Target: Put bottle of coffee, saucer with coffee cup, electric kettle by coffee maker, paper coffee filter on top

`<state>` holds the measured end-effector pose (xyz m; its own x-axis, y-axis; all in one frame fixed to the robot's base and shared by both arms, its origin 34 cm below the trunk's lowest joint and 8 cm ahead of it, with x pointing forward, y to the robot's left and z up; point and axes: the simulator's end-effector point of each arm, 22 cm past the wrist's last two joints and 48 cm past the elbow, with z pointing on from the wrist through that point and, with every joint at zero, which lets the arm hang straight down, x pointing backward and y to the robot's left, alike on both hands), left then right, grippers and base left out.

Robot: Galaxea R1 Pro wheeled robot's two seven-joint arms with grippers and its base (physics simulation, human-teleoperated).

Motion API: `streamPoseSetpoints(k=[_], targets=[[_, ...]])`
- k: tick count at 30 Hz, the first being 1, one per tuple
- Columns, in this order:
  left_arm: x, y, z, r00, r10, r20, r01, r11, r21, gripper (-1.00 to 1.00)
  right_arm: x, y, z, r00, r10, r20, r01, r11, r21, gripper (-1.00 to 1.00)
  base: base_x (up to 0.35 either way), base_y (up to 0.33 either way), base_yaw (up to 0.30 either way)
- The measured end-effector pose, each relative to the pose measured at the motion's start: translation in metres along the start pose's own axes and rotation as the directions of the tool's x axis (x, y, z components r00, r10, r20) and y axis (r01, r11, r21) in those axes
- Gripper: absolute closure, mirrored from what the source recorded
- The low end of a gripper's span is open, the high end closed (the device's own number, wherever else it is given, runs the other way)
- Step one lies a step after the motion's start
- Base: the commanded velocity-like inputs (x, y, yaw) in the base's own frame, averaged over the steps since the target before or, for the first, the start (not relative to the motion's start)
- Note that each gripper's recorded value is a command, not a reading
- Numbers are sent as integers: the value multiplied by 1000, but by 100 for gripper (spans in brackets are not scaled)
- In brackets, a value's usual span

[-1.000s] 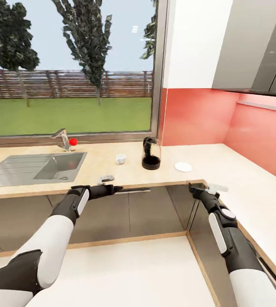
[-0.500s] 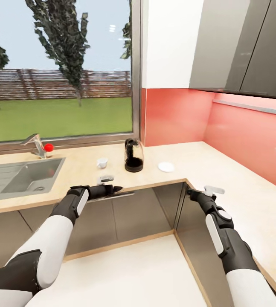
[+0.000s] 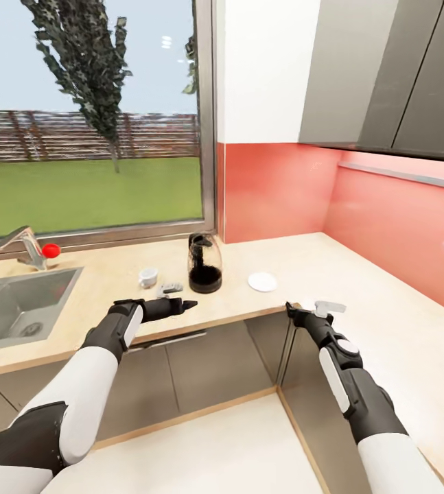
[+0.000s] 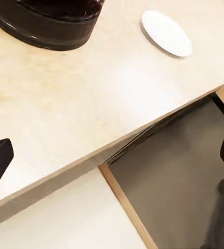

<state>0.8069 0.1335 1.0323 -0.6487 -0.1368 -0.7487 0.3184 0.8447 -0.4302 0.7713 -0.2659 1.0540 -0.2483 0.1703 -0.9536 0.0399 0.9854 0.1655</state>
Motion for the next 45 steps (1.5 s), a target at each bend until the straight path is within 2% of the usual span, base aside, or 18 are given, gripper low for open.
streamPoseSetpoints(k=[12, 14, 17, 20, 22, 25, 30, 36, 45], targets=[[3, -4, 2, 1000, -9, -3, 9, 1000, 18, -100, 3, 11, 1, 1000, -17, -8, 16, 1000, -21, -100, 255, -111, 0], [26, -7, 5, 999, -28, -32, 29, 999, 31, -100, 3, 11, 1, 1000, -17, -8, 17, 1000, -21, -100, 34, -27, 0], [50, -28, 10, 997, -48, -58, 54, 993, 102, -100, 3, 11, 1, 1000, -17, -8, 17, 1000, -21, -100, 12, -9, 0], [59, -45, 10, 996, -55, -69, 66, 983, 169, -100, 3, 12, 1, 1000, -17, -8, 17, 1000, -22, -100, 3, -3, 0], [62, -68, 6, 995, -59, -75, 77, 960, 269, -100, 7, 12, 1, 999, -20, -27, 19, 1000, -24, -100, 0, 0, 0], [64, -78, 3, 995, -60, -76, 81, 945, 316, -100, 15, 20, 0, 997, -29, -67, 26, 999, -39, -100, 0, 0, 0], [68, -78, 2, 995, -59, -80, 82, 943, 321, -100, 12, 28, -2, 997, -37, -74, 33, 998, -56, -100, 78, 0, 0], [71, -77, 2, 995, -60, -83, 83, 945, 317, -100, 14, 27, -2, 996, -37, -78, 33, 998, -54, -100, 242, 0, 0], [73, -76, 3, 994, -62, -87, 87, 944, 317, -100, 14, 26, -2, 996, -39, -76, 35, 998, -53, -100, 50, -18, 0]])
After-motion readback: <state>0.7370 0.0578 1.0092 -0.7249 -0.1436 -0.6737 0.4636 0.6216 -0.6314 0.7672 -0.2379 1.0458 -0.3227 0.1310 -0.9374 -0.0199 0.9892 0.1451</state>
